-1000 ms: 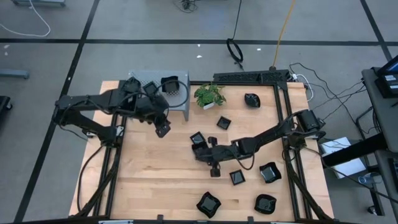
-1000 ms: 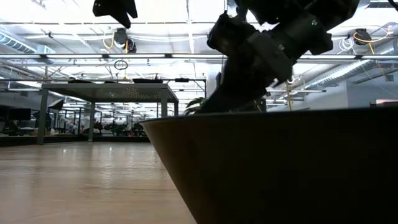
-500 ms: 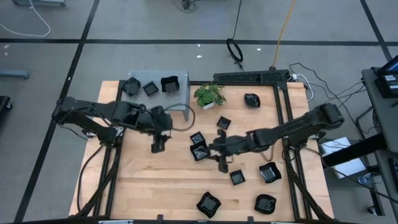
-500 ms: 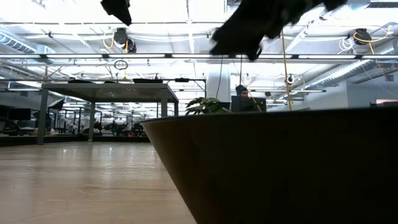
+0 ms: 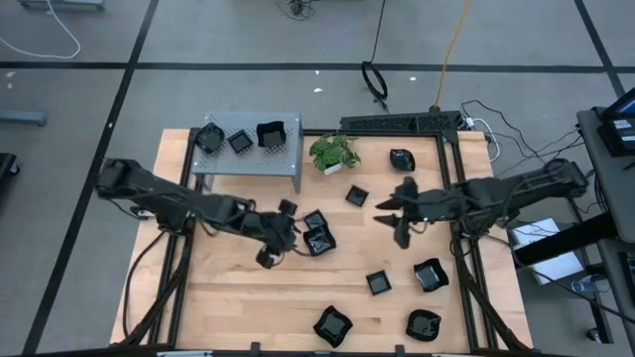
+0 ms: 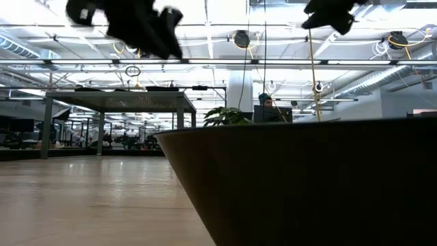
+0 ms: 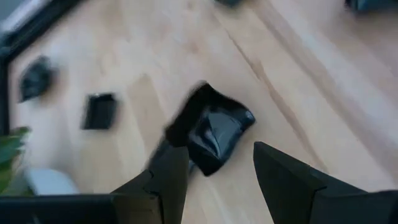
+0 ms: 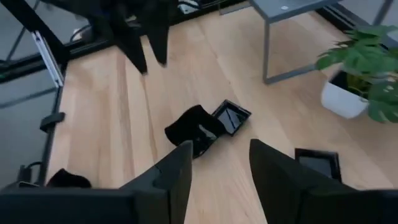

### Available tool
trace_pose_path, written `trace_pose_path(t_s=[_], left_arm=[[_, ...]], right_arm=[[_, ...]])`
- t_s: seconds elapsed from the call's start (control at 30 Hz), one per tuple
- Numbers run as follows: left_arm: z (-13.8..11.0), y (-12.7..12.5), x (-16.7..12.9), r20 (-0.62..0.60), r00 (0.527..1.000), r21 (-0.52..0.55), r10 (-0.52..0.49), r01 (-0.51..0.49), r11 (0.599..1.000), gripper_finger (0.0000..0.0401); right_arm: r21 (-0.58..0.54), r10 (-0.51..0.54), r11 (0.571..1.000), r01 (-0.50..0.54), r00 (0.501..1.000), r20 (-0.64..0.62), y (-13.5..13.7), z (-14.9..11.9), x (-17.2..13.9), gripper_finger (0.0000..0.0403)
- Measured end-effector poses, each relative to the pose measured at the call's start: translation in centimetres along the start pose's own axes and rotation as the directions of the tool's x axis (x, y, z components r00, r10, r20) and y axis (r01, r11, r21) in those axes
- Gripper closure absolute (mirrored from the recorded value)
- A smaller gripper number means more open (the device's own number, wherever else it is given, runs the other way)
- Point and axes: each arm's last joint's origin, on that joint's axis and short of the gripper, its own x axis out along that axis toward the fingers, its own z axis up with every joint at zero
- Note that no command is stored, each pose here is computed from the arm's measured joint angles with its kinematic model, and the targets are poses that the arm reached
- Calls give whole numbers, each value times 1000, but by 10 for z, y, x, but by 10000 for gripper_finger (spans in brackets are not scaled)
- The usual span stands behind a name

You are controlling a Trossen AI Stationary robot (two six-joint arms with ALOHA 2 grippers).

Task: Pick & Place Mini shaped plates
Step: Stack the black distorted square plate on top of the other black distorted square plate on the shelf

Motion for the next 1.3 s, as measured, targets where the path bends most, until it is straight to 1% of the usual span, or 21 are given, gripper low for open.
trace_pose_path(t_s=[0.1,0.2,0.3,0.4,0.5,0.53,0.6,0.67,0.73,0.8,0.87,0.93,1.0,1.03,1.1,1.17,1.23,1.3], left_arm=[[0,-4,25,-4,1000,78,-2,3,997,215],[-4,-9,50,-44,999,174,-18,25,984,215],[-13,-15,75,-98,995,274,-35,60,960,215],[-21,-19,93,-141,989,345,-45,92,934,215],[-31,-21,109,-203,979,388,-20,99,916,215],[-33,-21,112,-222,975,392,-1,90,916,215],[-35,-18,118,-220,975,388,40,50,920,215],[-37,-16,122,-228,973,382,44,48,923,215],[-38,-15,124,-232,972,378,47,46,925,222],[-39,-15,124,-239,970,370,42,51,928,244],[-40,-16,123,-244,969,367,35,59,928,279],[-40,-16,121,-254,967,359,24,72,931,325],[-39,-15,117,-250,968,335,-12,98,937,373],[-37,-14,114,-240,970,318,-25,103,942,386],[-29,-11,107,-193,980,282,-52,106,954,389],[-22,-8,97,-146,987,272,-68,106,956,388],[-14,-3,83,-80,994,264,-71,90,960,395],[-7,4,67,-23,998,221,-54,58,974,396]], right_arm=[[18,-24,1000,23,999,21,-7,0,-15,257],[29,-61,998,59,997,56,-12,0,-25,257],[36,-77,997,74,994,81,-14,1,-30,257],[34,-79,996,77,994,75,-15,0,-32,257],[30,-87,996,85,994,59,-16,-1,-31,257],[34,-87,996,85,994,60,-15,-1,-30,257],[33,-88,996,86,994,58,-15,-2,-29,257],[35,-86,996,84,994,61,-16,-5,-26,257],[29,-92,995,91,995,48,-17,-10,-23,257],[22,-101,995,101,995,26,-19,-16,-19,257],[33,-108,994,108,994,11,-20,-21,-15,257],[48,-120,992,120,993,-10,-22,-28,-11,257],[58,-127,990,128,992,-26,-24,-33,-8,257],[63,-129,989,131,991,-33,-24,-35,-7,257],[65,-132,989,134,991,-38,-25,-37,-6,257],[63,-132,989,135,990,-39,-25,-37,-5,257],[64,-130,989,132,991,-34,-25,-37,-6,257],[58,-126,990,127,992,-24,-25,-36,-8,257]])
